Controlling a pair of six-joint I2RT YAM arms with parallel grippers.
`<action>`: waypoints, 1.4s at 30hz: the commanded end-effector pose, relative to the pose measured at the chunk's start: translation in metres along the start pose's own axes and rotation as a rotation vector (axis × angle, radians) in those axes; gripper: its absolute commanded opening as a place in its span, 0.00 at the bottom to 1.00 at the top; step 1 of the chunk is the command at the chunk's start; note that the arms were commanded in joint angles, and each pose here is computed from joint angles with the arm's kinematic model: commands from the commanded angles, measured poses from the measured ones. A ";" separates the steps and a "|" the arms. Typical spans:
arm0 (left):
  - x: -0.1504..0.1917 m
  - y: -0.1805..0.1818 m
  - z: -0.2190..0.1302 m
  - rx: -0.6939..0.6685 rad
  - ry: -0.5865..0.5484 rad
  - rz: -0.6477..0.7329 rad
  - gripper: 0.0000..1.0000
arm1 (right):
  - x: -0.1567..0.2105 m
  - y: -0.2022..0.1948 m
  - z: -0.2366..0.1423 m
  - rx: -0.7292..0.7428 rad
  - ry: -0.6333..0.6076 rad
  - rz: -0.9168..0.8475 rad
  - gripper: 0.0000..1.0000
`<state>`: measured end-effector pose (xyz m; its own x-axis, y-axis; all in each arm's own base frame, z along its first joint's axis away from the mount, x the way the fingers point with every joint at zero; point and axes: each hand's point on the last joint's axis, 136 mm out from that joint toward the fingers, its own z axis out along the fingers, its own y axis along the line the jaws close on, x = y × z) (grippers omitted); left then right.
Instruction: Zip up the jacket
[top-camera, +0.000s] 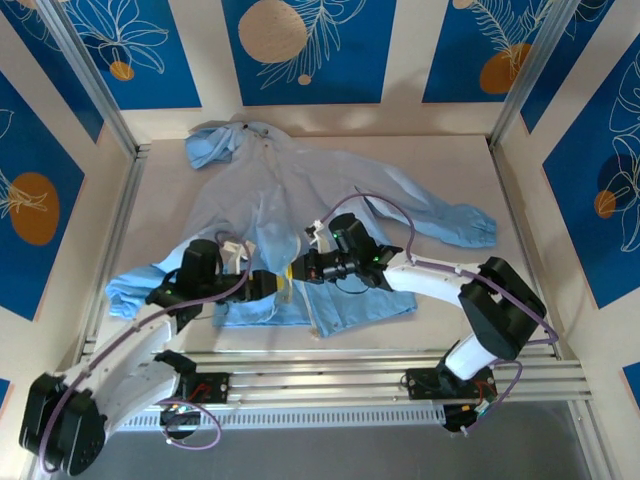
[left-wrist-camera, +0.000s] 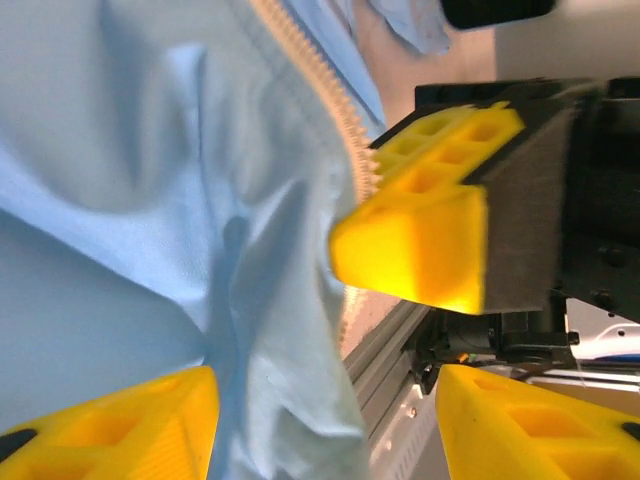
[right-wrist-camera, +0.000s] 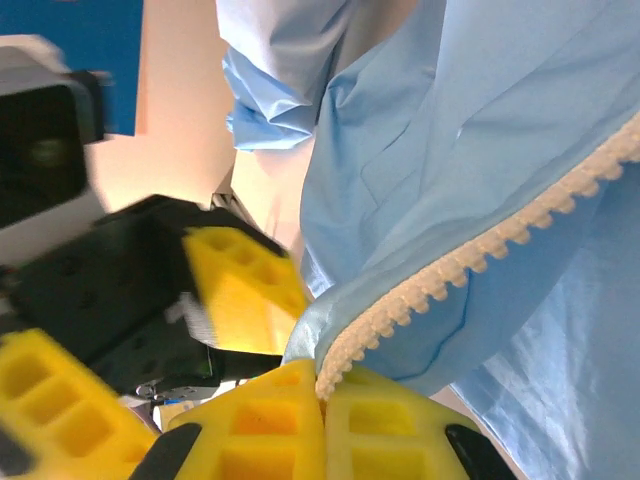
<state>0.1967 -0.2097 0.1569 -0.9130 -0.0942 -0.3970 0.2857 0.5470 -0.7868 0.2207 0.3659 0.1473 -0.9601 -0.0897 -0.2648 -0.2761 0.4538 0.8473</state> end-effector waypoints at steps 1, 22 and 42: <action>0.013 0.018 -0.022 -0.180 0.032 -0.009 0.54 | 0.003 0.000 -0.008 0.074 0.018 0.000 0.00; 0.029 -0.022 0.017 -0.136 0.077 0.052 0.46 | 0.009 0.005 0.002 0.103 0.068 0.014 0.00; 0.051 0.000 0.034 -0.107 0.117 -0.026 0.20 | 0.010 0.004 0.003 0.106 0.086 0.029 0.00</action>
<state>0.1654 -0.2370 0.1218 -0.9436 -0.0190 -0.3305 0.2350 0.6649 -0.7091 0.2113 0.3656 0.1404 -0.9719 -0.1309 -0.1959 -0.2356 0.5556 0.7974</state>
